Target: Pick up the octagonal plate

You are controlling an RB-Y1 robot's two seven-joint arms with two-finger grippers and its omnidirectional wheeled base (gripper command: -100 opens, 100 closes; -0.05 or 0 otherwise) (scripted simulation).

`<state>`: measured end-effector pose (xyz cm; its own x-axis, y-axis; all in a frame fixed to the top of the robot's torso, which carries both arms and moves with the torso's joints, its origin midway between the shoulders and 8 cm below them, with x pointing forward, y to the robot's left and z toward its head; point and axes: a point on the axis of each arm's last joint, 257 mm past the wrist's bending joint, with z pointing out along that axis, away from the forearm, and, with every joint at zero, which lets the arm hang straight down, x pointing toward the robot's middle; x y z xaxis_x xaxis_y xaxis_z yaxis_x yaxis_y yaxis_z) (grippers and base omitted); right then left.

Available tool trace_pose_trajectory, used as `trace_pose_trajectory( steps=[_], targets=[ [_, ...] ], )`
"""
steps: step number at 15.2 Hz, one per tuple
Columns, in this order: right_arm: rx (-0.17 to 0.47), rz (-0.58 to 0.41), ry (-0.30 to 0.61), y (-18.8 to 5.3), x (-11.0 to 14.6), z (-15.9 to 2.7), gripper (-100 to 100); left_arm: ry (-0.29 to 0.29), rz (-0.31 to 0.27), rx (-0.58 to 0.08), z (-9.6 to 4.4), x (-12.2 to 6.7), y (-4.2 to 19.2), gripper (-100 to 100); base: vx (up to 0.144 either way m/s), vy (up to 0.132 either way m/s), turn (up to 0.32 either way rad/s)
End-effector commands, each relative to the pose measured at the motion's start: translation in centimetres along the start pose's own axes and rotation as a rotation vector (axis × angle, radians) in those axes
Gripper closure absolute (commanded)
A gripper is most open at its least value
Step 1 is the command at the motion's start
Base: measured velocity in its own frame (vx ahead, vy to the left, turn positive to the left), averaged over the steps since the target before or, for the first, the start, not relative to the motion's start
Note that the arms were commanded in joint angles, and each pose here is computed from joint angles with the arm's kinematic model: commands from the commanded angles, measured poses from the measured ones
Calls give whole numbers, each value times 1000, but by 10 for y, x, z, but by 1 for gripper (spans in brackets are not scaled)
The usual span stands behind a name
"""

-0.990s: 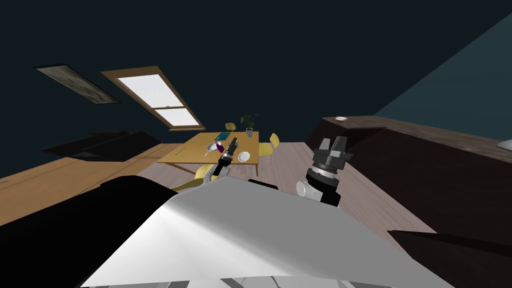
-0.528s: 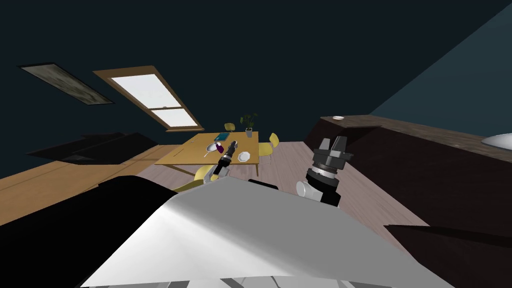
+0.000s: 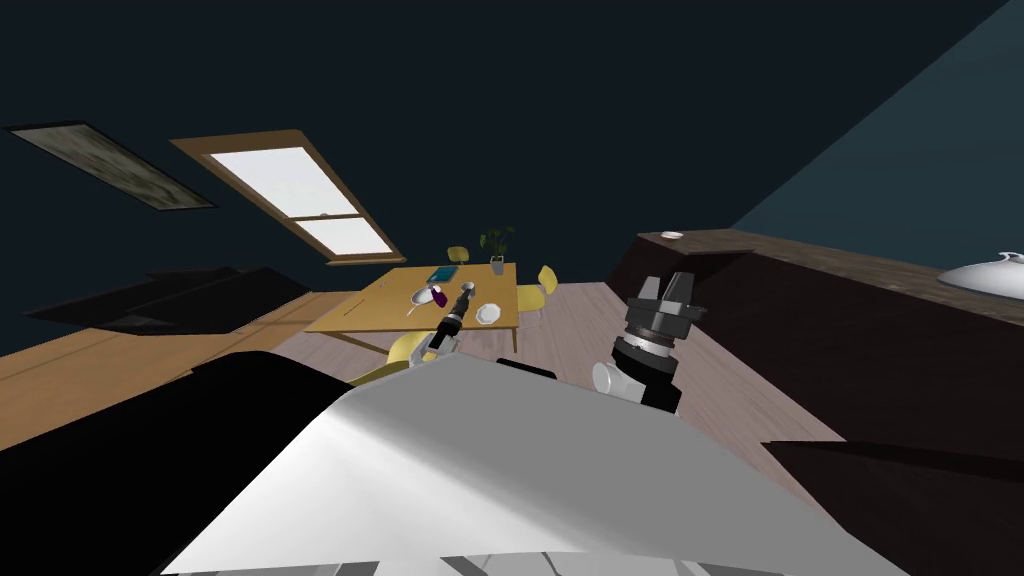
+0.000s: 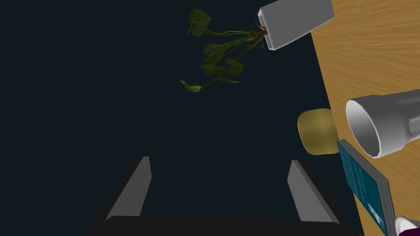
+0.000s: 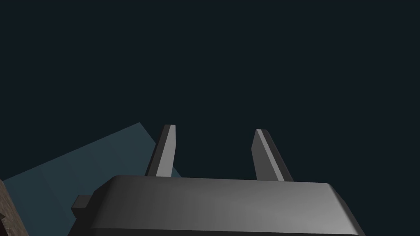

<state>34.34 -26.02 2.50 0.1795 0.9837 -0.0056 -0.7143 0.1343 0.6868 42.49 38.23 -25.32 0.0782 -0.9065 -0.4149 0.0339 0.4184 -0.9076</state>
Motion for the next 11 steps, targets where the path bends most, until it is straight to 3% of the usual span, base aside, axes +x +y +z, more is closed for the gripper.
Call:
trace_pose_trajectory(
  steps=[1,2,3,7,10,11],
  targets=[
    [0,0,0,0,0,0,0,-8,-14,-47,-1,0,21,-100,-6,17,-29],
    [0,0,0,0,0,0,0,-7,-14,-56,-3,0,26,-100,-7,19,-40],
    [0,0,0,0,0,0,0,-14,-28,-105,-6,0,46,-100,-7,24,-47],
    [0,0,0,0,0,0,0,-21,-44,-152,-10,1,66,-100,-5,25,-34],
    [0,0,0,0,0,0,0,-35,-81,-244,-20,5,103,-100,-5,22,-39],
    [0,0,0,0,0,0,0,-35,-81,-244,-20,5,103,-100,-2,25,-35]
  ],
)
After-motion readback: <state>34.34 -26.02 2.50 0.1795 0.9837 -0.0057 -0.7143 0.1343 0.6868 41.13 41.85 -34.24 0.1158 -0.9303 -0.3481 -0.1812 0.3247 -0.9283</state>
